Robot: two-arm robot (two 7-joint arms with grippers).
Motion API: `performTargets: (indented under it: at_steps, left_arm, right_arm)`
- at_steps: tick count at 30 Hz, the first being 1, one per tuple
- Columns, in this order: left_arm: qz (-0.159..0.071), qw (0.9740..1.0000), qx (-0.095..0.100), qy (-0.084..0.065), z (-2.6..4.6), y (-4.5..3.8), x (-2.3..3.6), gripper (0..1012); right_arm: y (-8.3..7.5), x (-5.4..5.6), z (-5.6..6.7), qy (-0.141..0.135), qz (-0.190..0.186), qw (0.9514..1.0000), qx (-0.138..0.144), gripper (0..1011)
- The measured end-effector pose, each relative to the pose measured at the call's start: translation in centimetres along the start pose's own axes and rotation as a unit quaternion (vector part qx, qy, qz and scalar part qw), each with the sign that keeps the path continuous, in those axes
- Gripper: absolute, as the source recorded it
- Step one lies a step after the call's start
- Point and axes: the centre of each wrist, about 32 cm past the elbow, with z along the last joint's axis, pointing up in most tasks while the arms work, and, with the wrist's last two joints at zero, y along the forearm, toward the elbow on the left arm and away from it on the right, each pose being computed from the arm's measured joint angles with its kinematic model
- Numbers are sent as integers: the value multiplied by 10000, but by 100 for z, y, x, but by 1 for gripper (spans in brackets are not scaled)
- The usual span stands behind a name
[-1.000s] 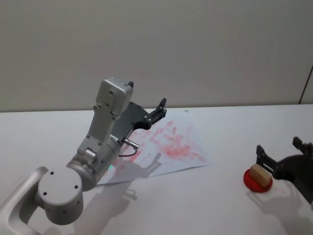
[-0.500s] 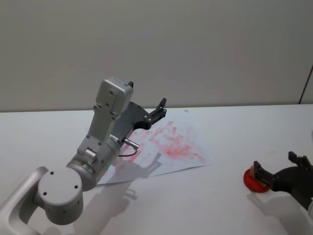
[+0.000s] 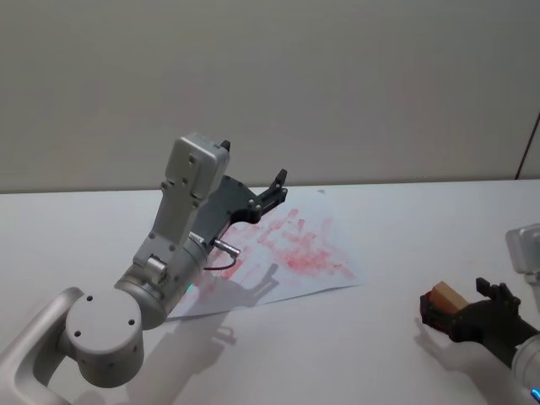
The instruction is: Use the one hand to pick up the stamp and affix it onto the A4 paper.
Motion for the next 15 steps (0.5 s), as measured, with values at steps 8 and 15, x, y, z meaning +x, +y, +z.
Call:
performTargets:
  at_steps: [8,15]
  left_arm:
    - [0,10000,0,0,0,0,0,1001]
    - [0,10000,0,0,0,0,0,1001]
  right_arm:
    - [49,-15,-13,7,54,9999,-132,942]
    - [70,-22,-18,10,82,9998,-187,763]
